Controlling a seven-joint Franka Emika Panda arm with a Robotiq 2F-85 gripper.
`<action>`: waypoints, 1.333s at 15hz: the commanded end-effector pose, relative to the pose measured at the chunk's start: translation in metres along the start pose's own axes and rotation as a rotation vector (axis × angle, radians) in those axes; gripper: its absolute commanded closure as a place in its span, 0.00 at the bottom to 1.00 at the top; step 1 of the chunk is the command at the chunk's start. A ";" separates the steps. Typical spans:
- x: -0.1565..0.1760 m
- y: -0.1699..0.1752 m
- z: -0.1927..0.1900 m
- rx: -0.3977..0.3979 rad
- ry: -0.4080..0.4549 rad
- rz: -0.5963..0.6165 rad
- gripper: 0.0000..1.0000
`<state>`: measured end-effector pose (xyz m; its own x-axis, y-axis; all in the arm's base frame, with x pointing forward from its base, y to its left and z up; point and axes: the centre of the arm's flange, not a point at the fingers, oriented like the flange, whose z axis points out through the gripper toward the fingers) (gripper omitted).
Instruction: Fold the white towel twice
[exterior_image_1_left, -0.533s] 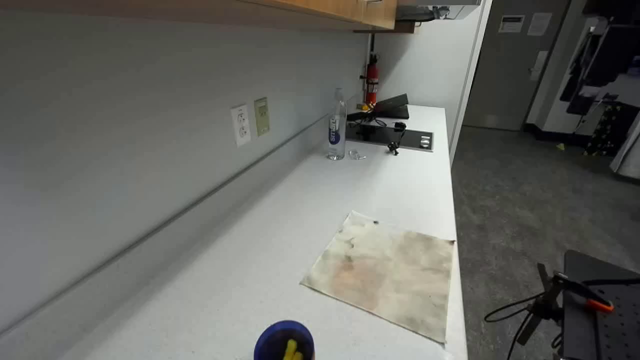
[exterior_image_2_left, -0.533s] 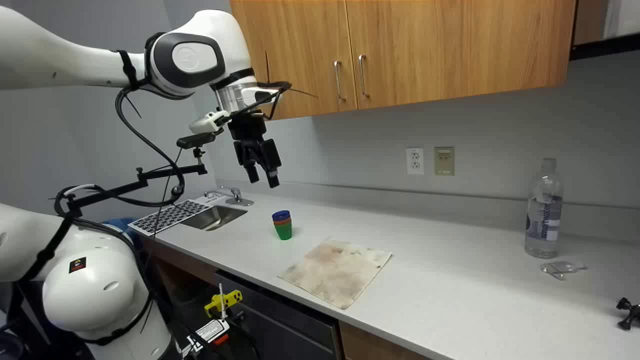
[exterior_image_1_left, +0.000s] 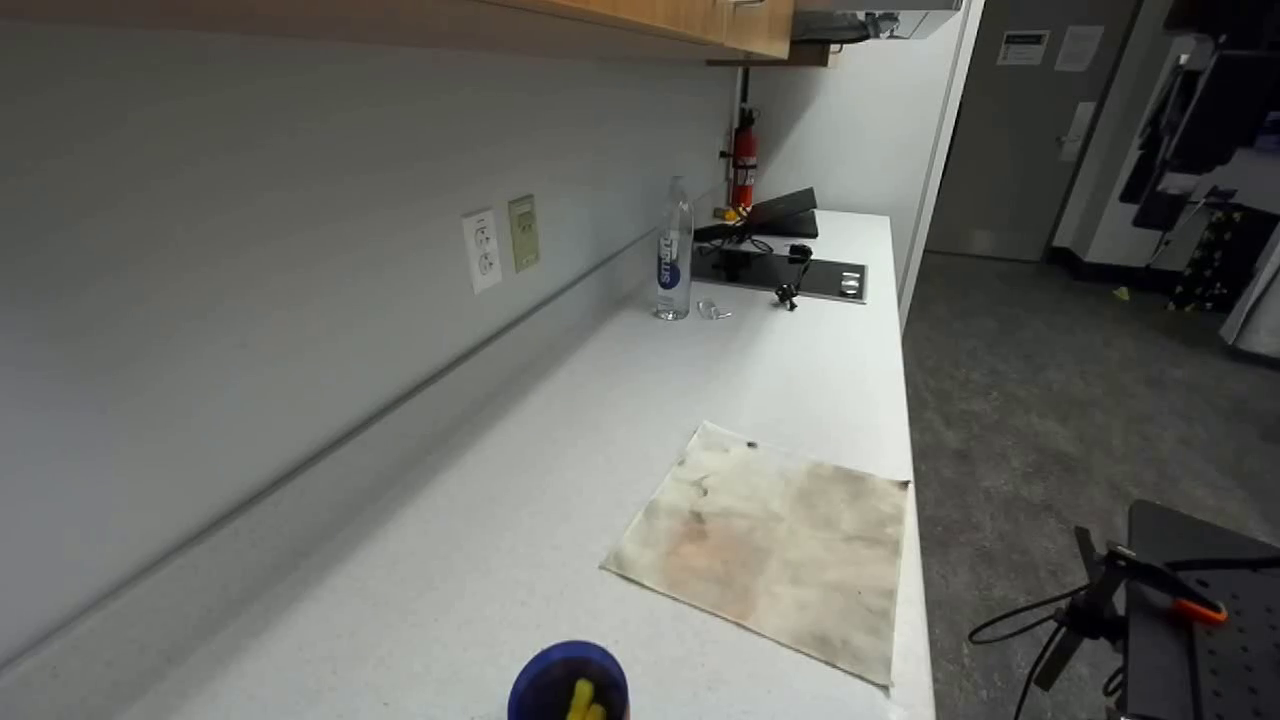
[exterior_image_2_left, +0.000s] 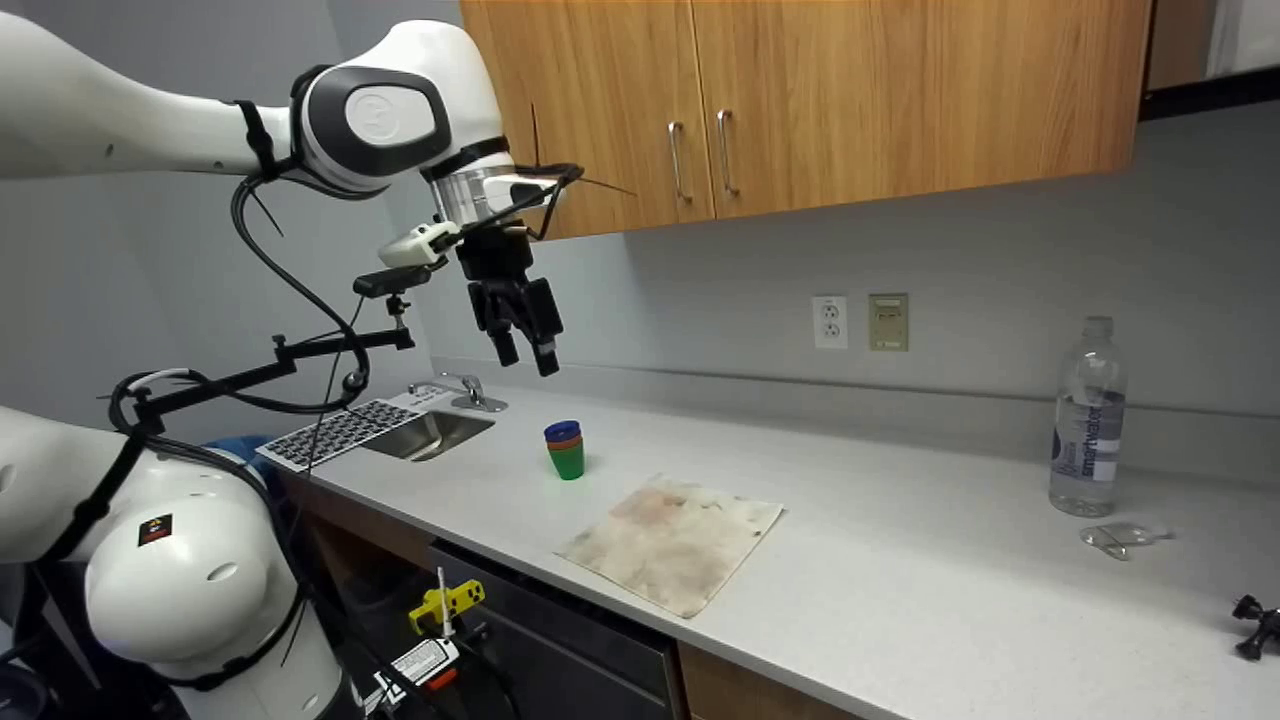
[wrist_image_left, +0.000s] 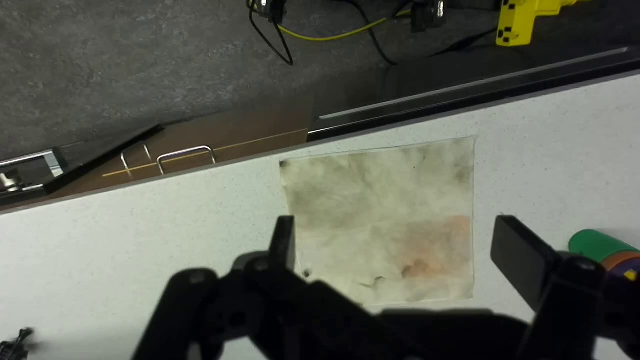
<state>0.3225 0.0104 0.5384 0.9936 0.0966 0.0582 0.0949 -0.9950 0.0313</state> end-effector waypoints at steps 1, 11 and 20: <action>0.000 0.000 0.000 0.000 0.000 0.000 0.00; 0.000 0.000 0.000 0.000 0.000 0.000 0.00; 0.001 -0.001 0.003 -0.001 -0.005 -0.003 0.00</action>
<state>0.3228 0.0109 0.5379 0.9936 0.0974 0.0566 0.0957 -0.9949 0.0320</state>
